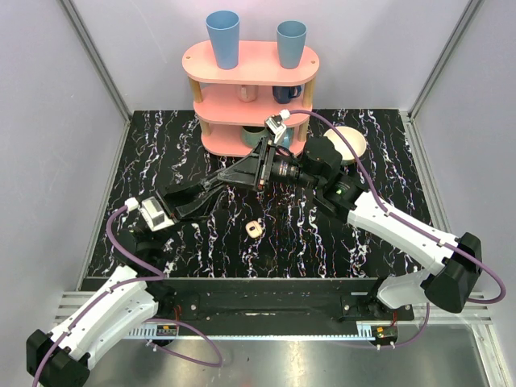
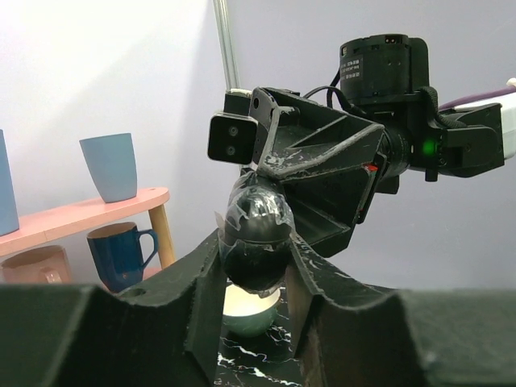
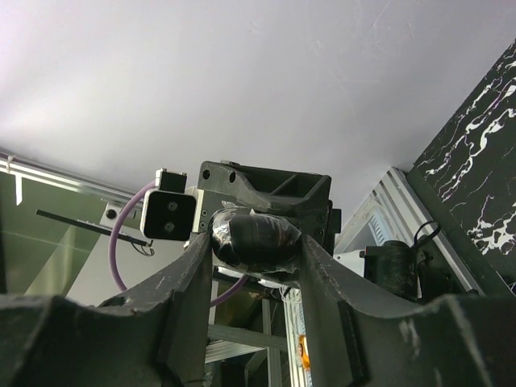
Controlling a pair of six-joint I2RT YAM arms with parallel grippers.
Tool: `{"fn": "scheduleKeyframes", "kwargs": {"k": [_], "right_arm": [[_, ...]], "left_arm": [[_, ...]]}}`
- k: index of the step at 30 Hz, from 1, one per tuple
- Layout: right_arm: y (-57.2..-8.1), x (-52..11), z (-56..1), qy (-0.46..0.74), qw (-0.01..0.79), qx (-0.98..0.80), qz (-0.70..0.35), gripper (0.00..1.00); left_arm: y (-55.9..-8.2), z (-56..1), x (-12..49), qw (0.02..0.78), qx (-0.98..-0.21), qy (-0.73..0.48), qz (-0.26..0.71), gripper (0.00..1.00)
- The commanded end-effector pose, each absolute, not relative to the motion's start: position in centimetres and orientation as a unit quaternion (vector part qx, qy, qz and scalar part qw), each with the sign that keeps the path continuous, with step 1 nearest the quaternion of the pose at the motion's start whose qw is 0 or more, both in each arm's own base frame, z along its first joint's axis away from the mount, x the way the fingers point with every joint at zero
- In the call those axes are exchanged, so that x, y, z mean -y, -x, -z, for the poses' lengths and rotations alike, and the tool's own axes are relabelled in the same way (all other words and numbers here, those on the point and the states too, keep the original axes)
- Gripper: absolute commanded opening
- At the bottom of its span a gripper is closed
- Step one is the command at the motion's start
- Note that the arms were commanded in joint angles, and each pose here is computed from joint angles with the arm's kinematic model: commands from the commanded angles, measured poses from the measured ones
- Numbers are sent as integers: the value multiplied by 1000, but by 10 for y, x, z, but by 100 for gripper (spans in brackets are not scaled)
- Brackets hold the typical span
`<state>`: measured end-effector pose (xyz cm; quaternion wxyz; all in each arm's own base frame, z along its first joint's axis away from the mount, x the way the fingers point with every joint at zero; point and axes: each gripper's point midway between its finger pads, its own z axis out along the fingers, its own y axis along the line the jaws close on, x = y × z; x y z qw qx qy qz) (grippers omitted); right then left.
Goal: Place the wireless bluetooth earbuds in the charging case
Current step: Pass from the right arm to the left
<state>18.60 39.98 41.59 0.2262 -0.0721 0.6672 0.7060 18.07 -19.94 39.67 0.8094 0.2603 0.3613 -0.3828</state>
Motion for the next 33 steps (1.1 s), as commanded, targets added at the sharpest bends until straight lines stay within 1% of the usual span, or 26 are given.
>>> {"fn": "scheduleKeyframes", "kwargs": {"k": [1, 2, 5, 6, 11, 13, 15, 18, 20, 24, 25, 26, 28, 29, 32, 33], "right_arm": [[-181, -391, -437, 82, 237, -640, -726, 0], [-181, -391, -437, 82, 238, -640, -726, 0], [-181, -390, -439, 83, 240, -639, -726, 0], [-180, -390, -439, 83, 239, -639, -727, 0], [-181, -391, -434, 80, 233, -643, -725, 0], [-182, -392, -434, 79, 232, -643, -725, 0], [-182, -392, -433, 79, 232, -644, -725, 0], [-183, -392, -433, 79, 233, -644, -725, 0], [-183, -391, -433, 78, 233, -644, -724, 0], [-183, -391, -433, 78, 234, -644, -724, 0], [-183, -391, -434, 78, 233, -643, -725, 0], [-184, -391, -433, 77, 233, -644, -725, 0], [-184, -391, -433, 78, 234, -643, -725, 0], [-184, -391, -434, 78, 235, -642, -726, 0], [-184, -391, -433, 77, 234, -643, -726, 0], [-184, -391, -433, 77, 234, -643, -726, 0]], "left_arm": [[-178, -410, 194, 822, -344, -246, 381, 34], [-178, -410, 194, 822, -343, -246, 381, 30], [-178, -409, 194, 821, -344, -248, 381, 24], [-178, -410, 195, 821, -344, -250, 382, 19], [-178, -410, 195, 821, -343, -253, 380, 12], [-178, -411, 196, 821, -343, -252, 381, 15], [-179, -410, 195, 821, -345, -250, 381, 23], [-179, -410, 195, 822, -343, -249, 381, 23], [-178, -410, 195, 821, -343, -249, 382, 28], [-178, -410, 194, 822, -342, -246, 384, 29], [-178, -411, 194, 822, -342, -246, 384, 31], [-178, -410, 194, 821, -342, -246, 385, 35], [-177, -411, 195, 821, -340, -248, 385, 24], [-177, -411, 195, 821, -340, -249, 385, 22], [-177, -412, 195, 821, -338, -246, 389, 34], [-176, -411, 196, 820, -337, -249, 390, 21]]}}
